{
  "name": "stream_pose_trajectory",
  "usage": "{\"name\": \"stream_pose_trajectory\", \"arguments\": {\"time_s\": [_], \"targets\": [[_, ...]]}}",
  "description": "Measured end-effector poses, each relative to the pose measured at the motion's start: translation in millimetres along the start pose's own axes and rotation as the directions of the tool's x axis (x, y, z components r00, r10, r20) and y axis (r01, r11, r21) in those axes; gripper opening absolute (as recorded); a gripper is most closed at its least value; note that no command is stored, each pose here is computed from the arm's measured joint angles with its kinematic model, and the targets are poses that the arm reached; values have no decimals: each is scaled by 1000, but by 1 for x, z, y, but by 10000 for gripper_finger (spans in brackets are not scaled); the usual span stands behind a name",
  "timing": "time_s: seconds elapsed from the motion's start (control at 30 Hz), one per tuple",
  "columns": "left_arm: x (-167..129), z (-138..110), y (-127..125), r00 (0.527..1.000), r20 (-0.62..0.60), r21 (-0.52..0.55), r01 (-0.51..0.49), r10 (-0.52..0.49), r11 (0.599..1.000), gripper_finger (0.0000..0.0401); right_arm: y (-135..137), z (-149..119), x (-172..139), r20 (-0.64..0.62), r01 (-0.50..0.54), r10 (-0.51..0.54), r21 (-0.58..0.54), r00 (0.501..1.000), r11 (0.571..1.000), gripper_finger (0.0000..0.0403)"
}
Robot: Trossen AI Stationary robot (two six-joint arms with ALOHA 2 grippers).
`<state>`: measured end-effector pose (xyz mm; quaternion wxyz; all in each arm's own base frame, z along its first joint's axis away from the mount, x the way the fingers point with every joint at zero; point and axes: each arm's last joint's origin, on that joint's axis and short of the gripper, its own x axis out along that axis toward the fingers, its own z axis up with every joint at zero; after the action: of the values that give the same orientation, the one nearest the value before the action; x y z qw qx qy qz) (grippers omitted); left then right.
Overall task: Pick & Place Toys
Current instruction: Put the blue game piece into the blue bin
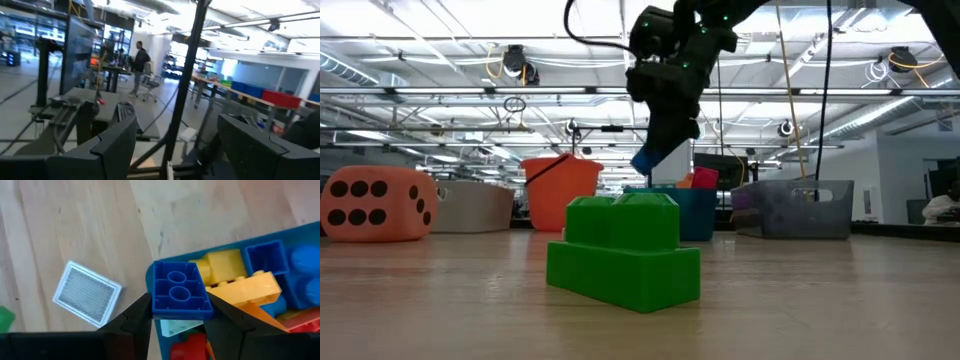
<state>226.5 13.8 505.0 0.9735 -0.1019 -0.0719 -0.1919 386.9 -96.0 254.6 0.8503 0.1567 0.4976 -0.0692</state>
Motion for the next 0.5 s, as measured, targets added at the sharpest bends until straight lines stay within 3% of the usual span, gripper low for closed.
{"name": "stream_pose_trajectory", "arguments": {"time_s": [0.5], "targets": [[-1,-5,0,995,-66,-31,75,-77,997,285,4,-3,11,-39,-2,2,-7,999,1000,174]]}}
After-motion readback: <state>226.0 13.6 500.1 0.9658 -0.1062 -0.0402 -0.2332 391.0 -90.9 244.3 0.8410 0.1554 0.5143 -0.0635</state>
